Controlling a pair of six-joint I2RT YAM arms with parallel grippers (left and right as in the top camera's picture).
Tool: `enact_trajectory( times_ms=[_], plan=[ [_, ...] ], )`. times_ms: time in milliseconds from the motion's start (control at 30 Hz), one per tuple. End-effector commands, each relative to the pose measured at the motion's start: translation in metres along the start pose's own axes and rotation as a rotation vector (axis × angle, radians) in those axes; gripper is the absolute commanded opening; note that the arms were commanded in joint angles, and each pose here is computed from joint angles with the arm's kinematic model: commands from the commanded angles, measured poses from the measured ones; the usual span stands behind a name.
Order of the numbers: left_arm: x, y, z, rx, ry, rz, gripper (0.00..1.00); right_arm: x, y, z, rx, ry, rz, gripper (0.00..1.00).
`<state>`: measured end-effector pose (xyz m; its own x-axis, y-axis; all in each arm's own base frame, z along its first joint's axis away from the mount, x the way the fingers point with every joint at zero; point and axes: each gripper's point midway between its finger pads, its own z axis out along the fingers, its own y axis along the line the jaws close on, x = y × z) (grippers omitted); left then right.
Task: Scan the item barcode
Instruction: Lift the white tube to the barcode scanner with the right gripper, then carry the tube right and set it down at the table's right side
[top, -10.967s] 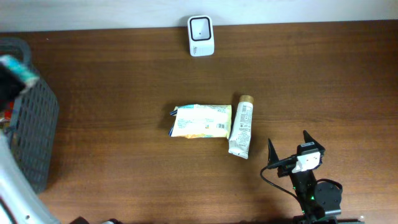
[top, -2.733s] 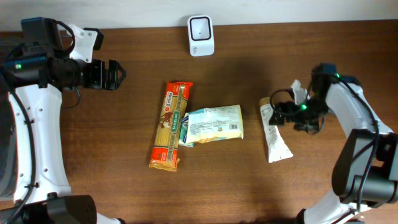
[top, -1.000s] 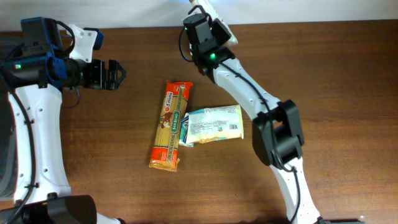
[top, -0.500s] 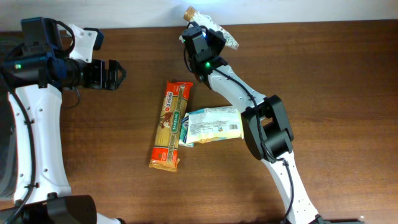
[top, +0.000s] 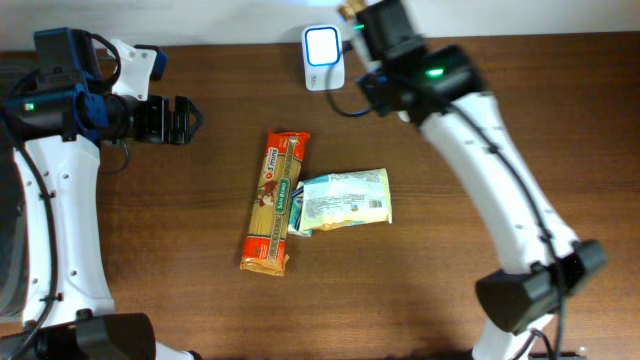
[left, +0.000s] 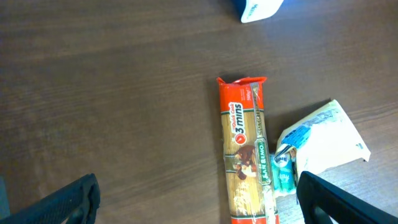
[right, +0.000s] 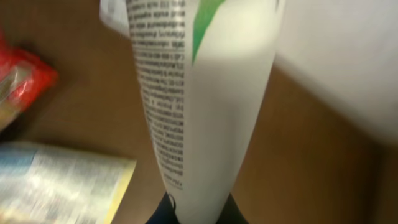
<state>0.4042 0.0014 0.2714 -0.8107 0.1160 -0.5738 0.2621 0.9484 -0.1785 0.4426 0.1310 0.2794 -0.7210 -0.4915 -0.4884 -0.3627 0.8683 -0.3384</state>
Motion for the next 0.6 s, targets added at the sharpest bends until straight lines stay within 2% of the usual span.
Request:
enact_trajectory(
  times_ms=[0, 133, 267, 333, 500, 533, 567],
  plan=[
    [-0.001, -0.001, 0.0, 0.009, -0.002, 0.013, 0.99, 0.07, -0.045, 0.016, -0.084, 0.235, 0.342, 0.04],
    [-0.001, -0.001, 0.0, 0.009, -0.002, 0.013, 0.99, 0.162, -0.089, 0.064, -0.024, 0.511, 0.524, 0.04],
    [-0.001, -0.001, 0.0, 0.009, -0.002, 0.013, 0.99, 0.232, -0.098, 0.111, 0.045, 0.631, 0.576, 0.04],
    [-0.001, -0.001, 0.0, 0.009, -0.002, 0.014, 0.99, 0.257, -0.097, 0.123, 0.101, 0.677, 0.552, 0.04],
    [-0.001, -0.001, 0.0, 0.009, -0.002, 0.014, 0.99, 0.285, -0.099, 0.14, 0.208, 0.707, 0.512, 0.04],
    [-0.001, -0.001, 0.0, 0.009, -0.002, 0.013, 0.99, 0.287, -0.099, 0.14, 0.212, 0.71, 0.51, 0.05],
    [-0.001, -0.001, 0.0, 0.009, -0.002, 0.013, 0.99, 0.287, -0.099, 0.14, 0.219, 0.709, 0.526, 0.1]
  ],
)
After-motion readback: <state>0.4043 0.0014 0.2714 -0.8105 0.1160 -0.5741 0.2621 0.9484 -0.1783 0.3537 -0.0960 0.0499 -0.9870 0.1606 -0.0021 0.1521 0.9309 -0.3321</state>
